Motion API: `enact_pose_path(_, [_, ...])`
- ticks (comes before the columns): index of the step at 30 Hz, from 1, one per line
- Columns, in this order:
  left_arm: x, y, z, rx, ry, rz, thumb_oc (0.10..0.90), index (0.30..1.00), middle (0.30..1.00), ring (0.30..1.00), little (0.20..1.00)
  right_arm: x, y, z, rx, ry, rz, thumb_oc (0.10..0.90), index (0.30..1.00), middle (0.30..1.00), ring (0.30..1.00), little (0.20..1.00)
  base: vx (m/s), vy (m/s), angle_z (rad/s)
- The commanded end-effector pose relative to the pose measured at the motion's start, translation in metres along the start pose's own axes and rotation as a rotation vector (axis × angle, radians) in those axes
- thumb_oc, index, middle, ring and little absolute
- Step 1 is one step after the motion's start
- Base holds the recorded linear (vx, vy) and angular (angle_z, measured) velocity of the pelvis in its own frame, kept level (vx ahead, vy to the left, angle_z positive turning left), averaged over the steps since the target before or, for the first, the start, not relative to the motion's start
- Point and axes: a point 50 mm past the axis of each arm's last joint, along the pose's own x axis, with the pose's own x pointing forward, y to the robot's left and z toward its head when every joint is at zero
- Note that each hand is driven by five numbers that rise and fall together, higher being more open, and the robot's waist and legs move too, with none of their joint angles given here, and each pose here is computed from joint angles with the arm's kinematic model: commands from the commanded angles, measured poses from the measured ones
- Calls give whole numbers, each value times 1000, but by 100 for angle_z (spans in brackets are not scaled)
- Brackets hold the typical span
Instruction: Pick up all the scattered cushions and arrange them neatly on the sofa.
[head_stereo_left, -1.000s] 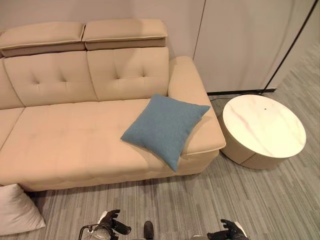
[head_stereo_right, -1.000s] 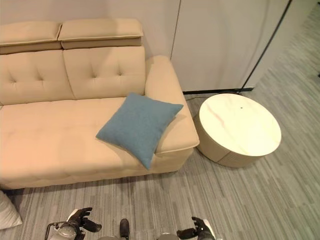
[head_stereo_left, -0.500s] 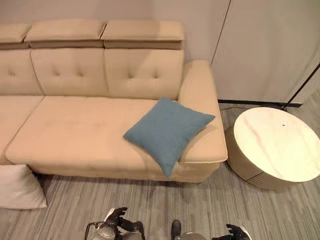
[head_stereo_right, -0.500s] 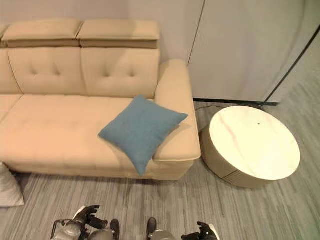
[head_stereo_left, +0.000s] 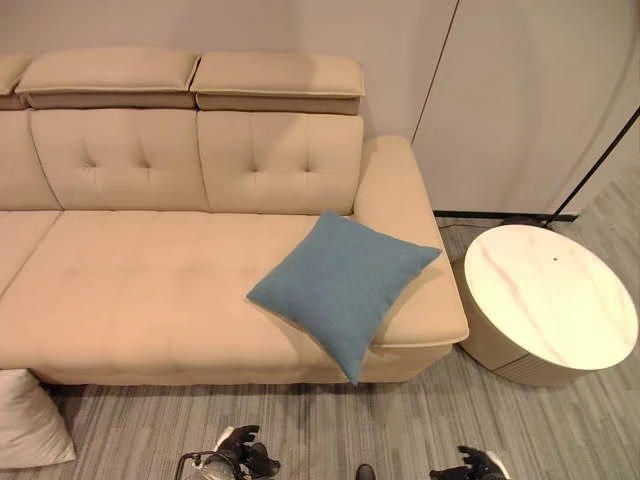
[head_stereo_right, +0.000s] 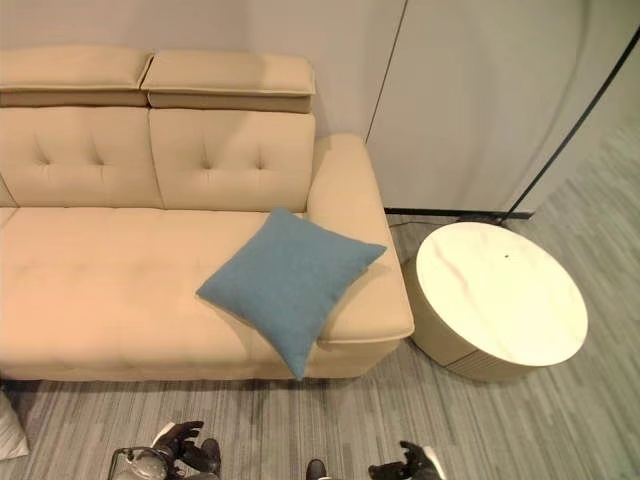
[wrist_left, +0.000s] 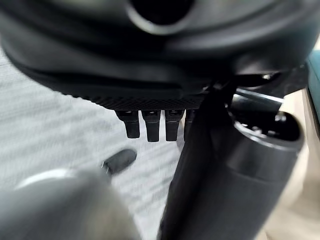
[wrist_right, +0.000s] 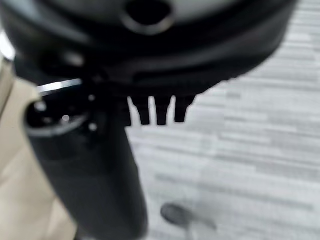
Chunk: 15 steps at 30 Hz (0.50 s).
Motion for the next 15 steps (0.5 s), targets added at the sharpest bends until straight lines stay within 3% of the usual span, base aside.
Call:
enact_pose_path(1, [0, 25, 2, 21, -30, 79, 800, 900, 900, 900, 900, 4, -11, 32, -25, -102, -38, 800, 900, 900, 900, 900, 111, 345, -59])
enact_pose_path(8, [-2, 27, -10, -16, 8, 83, 800, 900, 900, 900, 900, 5, -12, 39, -53, -131, -43, 800, 900, 900, 900, 900, 137, 184, -41])
enact_pose_path(15, [-1, 16, -6, 13, -13, 34, 800, 900, 900, 900, 900, 4, -18, 29, -52, -112, -59, 800, 900, 900, 900, 900, 91, -32, 7])
